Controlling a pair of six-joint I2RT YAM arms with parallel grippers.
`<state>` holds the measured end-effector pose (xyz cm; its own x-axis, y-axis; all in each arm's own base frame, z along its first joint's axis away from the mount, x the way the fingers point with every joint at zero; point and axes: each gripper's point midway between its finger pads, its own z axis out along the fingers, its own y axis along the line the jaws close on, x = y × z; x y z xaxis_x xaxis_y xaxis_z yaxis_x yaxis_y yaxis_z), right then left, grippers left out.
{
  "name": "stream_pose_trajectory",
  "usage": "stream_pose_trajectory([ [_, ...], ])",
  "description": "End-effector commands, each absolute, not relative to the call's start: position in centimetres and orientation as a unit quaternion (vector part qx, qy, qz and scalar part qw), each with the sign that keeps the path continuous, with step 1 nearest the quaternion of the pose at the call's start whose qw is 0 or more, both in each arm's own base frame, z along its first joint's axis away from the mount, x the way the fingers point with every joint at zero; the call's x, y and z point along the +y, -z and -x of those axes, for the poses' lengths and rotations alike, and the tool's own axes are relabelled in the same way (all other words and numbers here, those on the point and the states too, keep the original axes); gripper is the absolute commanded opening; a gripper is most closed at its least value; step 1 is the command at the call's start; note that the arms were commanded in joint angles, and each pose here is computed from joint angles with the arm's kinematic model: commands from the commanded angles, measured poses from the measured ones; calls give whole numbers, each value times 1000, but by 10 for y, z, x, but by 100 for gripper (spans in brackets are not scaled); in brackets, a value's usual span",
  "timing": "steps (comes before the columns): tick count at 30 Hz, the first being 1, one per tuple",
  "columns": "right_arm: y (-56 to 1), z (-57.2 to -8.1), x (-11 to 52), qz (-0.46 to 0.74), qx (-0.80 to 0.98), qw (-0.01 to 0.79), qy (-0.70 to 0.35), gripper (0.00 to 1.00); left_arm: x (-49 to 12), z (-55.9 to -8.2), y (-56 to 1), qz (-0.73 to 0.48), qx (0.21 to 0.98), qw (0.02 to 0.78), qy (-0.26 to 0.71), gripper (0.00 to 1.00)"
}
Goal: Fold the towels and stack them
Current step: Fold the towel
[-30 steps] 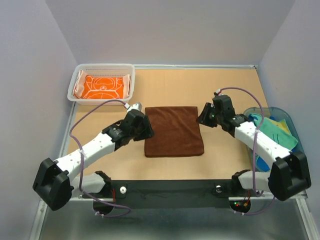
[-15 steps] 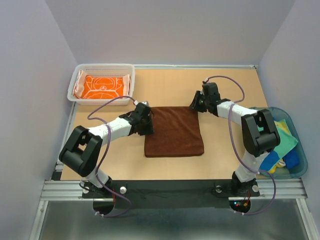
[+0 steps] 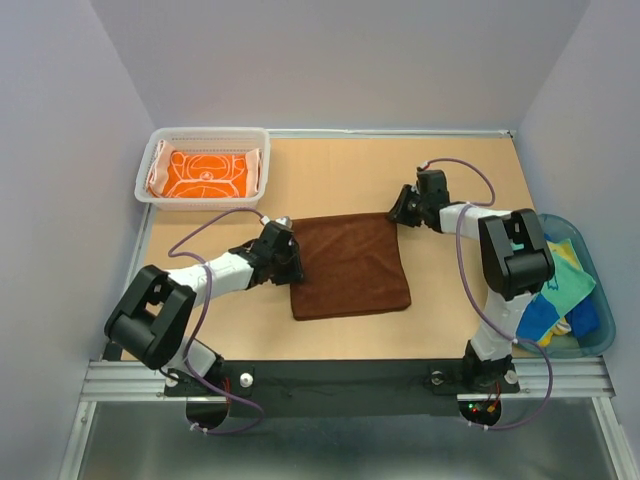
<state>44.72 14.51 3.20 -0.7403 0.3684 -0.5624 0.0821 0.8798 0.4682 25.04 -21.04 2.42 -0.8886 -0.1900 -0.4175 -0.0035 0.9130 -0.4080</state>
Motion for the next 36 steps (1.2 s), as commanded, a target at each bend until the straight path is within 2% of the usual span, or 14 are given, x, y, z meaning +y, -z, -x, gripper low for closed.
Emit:
stream_pose_trajectory([
  [1, -45, -451, 128, -120, 901, 370, -191, 30, -188, -225, -8, 52, 968, 192, 155, 39],
  [5, -62, -454, 126, -95, 896, 393, -184, 32, -190, -234, -24, 48, 965, 208, 156, 45],
  [6, -65, -453, 129, -82, 895, 394, -191, 33, -190, -235, -27, 44, 964, 212, 155, 53],
  [8, -77, -453, 130, -51, 894, 404, -190, 37, -191, -244, -41, 40, 959, 232, 156, 62],
  [14, -95, -453, 133, 48, 896, 404, -176, 45, -188, -293, -96, 12, 941, 317, 116, 74],
  [23, -82, -456, 150, 183, 896, 357, -193, 47, -162, -349, -109, -77, 934, 347, 28, 78],
  [36, -56, -461, 170, 237, 894, 310, -221, 47, -162, -363, -90, -105, 939, 327, 16, 77],
])
